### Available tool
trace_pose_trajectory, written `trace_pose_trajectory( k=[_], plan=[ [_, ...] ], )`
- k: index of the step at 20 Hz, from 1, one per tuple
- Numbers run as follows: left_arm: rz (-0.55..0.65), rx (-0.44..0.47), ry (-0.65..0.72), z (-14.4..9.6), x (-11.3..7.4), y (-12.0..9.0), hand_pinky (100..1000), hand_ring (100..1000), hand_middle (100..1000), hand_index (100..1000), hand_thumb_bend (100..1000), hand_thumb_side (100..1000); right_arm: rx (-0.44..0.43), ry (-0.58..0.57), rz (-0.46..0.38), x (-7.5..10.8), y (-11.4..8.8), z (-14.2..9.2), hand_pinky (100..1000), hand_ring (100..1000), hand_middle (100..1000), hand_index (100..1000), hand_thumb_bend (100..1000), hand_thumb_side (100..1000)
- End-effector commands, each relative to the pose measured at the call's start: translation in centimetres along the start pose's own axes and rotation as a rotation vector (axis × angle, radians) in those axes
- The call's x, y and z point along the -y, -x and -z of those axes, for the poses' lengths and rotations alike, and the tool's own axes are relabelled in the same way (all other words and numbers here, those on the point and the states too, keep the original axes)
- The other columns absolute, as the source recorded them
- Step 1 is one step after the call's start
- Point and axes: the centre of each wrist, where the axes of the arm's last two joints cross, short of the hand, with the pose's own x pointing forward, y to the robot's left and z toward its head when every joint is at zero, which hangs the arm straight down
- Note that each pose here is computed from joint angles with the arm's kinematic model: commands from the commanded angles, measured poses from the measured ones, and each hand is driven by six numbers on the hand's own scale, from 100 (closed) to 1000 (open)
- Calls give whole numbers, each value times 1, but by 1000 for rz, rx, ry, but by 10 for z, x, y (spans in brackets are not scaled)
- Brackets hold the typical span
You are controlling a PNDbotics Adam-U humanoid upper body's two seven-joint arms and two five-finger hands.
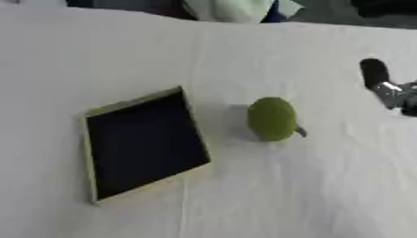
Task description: Pick up objects on the table and place them in the box.
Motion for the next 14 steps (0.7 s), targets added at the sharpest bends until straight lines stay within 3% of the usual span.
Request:
trace_pose_trajectory(
  k=[1, 10, 14],
  plan=[
    [20, 34, 36, 9, -2, -8, 494, 674, 615, 659, 100, 486, 31, -124, -62, 7, 1, -1, 845, 864, 847, 880, 100, 213],
    [8, 30, 45, 9, 0, -8, 493, 675, 616, 659, 100, 490, 81, -251, -15, -14, 0, 7, 858, 896, 871, 910, 100, 397],
    [3, 27, 48, 9, 0, -7, 493, 676, 616, 659, 100, 491, 62, -276, 5, -20, 3, 14, 858, 908, 882, 941, 100, 398]
  ],
)
